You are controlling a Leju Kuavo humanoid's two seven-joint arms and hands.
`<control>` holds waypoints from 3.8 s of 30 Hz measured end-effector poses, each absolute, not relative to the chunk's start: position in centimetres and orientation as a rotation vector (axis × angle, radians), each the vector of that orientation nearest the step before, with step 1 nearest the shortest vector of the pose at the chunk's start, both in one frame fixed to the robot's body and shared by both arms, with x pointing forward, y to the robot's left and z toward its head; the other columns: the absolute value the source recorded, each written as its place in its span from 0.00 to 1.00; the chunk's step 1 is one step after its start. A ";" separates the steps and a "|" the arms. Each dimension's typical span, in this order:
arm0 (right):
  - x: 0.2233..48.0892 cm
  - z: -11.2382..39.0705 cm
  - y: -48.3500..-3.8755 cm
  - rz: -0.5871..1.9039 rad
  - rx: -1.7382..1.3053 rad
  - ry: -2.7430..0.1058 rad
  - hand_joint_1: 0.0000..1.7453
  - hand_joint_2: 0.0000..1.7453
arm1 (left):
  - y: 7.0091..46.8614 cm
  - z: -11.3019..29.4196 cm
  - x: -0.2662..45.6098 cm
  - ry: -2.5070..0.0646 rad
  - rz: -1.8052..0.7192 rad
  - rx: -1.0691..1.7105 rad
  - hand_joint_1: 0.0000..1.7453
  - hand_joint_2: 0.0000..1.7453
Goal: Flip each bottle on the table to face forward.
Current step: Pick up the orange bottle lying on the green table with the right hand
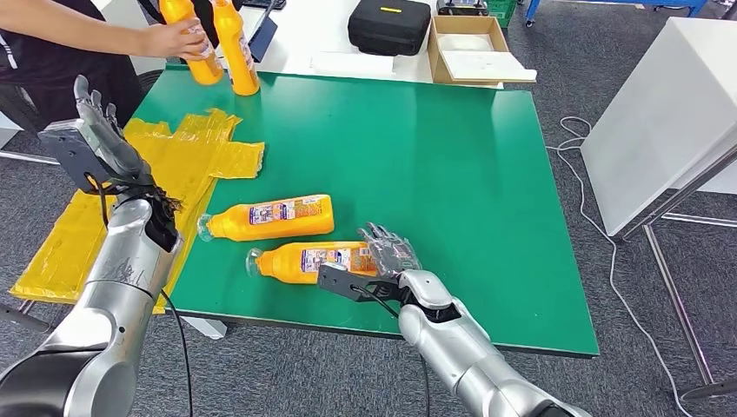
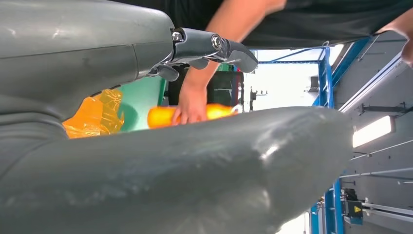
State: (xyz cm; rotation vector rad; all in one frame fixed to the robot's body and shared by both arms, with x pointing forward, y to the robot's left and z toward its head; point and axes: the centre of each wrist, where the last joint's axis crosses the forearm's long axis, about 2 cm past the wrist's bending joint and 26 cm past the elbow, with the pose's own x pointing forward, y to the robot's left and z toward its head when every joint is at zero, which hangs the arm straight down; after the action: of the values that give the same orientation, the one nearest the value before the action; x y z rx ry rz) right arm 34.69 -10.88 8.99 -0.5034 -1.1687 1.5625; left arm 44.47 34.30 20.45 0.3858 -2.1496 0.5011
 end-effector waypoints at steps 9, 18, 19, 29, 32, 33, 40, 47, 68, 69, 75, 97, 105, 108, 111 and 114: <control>34.9 8.7 -11.1 1.598 -0.473 -1.120 0.50 1.00 | 34.5 20.3 44.2 -2.154 0.522 0.381 0.00 0.00; 36.0 9.3 -11.5 1.623 -0.462 -1.100 1.00 1.00 | 35.0 20.2 44.1 -2.149 0.537 0.384 0.00 0.00; 36.1 9.4 -11.5 1.625 -0.459 -1.099 1.00 1.00 | 35.1 20.1 44.0 -2.147 0.539 0.386 0.00 0.00; 37.1 10.2 -12.0 1.638 -0.441 -1.133 1.00 1.00 | 36.3 19.8 43.6 -2.142 0.561 0.408 0.00 0.00; 37.6 10.9 -12.1 1.623 -0.441 -1.175 1.00 1.00 | 36.9 19.5 43.3 -2.142 0.563 0.414 0.00 0.00; 37.8 11.2 -12.2 1.617 -0.443 -1.190 1.00 1.00 | 37.1 19.4 43.2 -2.142 0.563 0.417 0.00 0.00; 38.9 13.9 -12.7 1.579 -0.457 -1.307 1.00 1.00 | 37.6 19.4 43.0 -2.144 0.561 0.433 0.00 0.00; 39.4 15.8 -13.2 1.532 -0.434 -1.411 1.00 1.00 | 37.8 19.4 43.0 -2.151 0.548 0.423 0.00 0.00; 39.6 21.1 -18.7 1.078 -0.483 -1.757 1.00 1.00 | 32.6 16.7 42.0 -2.063 0.416 -0.340 0.00 1.00; 39.5 20.9 -18.8 1.069 -0.482 -1.756 1.00 1.00 | 32.1 16.7 41.8 -2.057 0.408 -0.372 0.00 1.00; 39.2 20.3 -18.7 1.036 -0.472 -1.741 1.00 1.00 | 29.5 16.9 40.9 -2.045 0.369 -0.467 0.00 1.00; 39.7 22.7 -10.4 0.932 -0.304 -1.785 1.00 1.00 | 20.7 20.8 41.2 -2.019 0.320 -0.732 0.00 1.00; 39.8 22.8 -9.1 0.931 -0.287 -1.772 1.00 1.00 | 19.8 21.5 41.5 -2.017 0.322 -0.762 0.00 1.00; 39.8 22.8 -9.0 0.931 -0.286 -1.771 1.00 1.00 | 19.7 21.5 41.5 -2.017 0.321 -0.763 0.00 1.00; 39.8 22.8 -9.0 0.931 -0.286 -1.770 1.00 1.00 | 19.7 21.5 41.5 -2.017 0.321 -0.762 0.00 1.00; 39.8 22.7 -8.9 0.932 -0.286 -1.765 1.00 1.00 | 19.7 21.5 41.5 -2.015 0.319 -0.761 0.00 1.00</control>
State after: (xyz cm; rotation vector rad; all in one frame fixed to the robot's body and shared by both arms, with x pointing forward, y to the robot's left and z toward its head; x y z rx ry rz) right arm 39.84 -8.93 22.68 -0.2856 -1.7646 0.9321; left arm 41.52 19.66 21.55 -0.7609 -2.0151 0.3189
